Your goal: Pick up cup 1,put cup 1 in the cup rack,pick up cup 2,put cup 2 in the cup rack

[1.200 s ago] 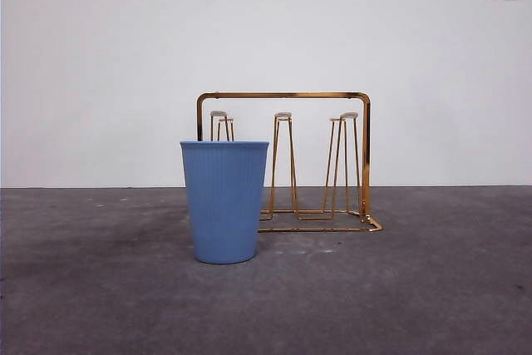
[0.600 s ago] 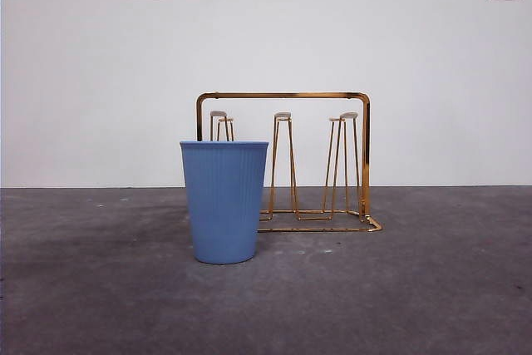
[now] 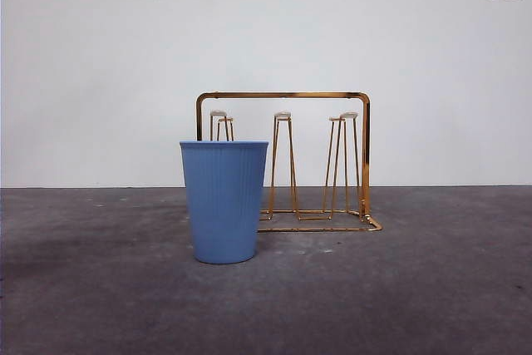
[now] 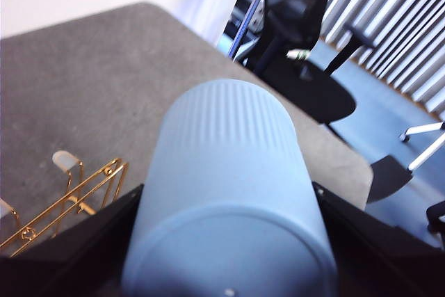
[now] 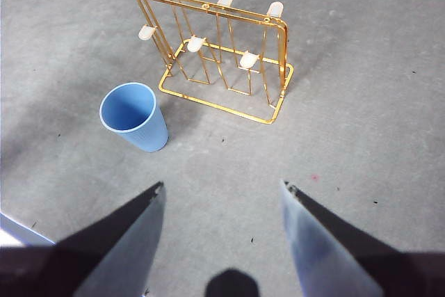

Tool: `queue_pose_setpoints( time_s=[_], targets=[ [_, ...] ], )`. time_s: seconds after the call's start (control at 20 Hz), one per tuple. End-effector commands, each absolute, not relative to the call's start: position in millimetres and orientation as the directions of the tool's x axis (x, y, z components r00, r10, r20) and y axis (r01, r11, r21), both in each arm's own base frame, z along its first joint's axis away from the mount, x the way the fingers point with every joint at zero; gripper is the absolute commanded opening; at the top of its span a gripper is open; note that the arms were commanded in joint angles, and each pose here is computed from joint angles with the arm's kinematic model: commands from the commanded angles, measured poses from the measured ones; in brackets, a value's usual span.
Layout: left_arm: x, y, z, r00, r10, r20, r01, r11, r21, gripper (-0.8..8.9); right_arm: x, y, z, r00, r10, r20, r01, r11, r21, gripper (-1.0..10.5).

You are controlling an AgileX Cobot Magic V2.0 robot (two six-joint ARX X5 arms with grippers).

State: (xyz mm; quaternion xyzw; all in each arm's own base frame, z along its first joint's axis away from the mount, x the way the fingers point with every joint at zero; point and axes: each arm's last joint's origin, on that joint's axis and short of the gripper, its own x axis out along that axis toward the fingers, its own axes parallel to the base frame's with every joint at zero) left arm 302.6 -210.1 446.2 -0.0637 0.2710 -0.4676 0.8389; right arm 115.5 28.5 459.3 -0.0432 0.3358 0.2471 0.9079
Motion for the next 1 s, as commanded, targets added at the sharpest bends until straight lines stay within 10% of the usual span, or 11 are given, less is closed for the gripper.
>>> queue_pose_setpoints(
  time_s=[0.05, 1.0],
  targets=[
    [320.5, -227.1, 425.7, 0.402, -0.8, -0.446, 0.746, 0.569, -0.347, -0.08, 114.5, 28.2, 457.3, 0.64, 0.414, -0.648, -0.473, 0.876, 0.093, 2.8],
    [372.5, -284.3, 309.1, 0.39, -0.608, -0.692, 0.661, 0.708, -0.249, -0.08, 125.9, 31.0, 453.4, 0.607, 0.428, -0.669, -0.483, 0.868, 0.117, 2.8]
  ],
)
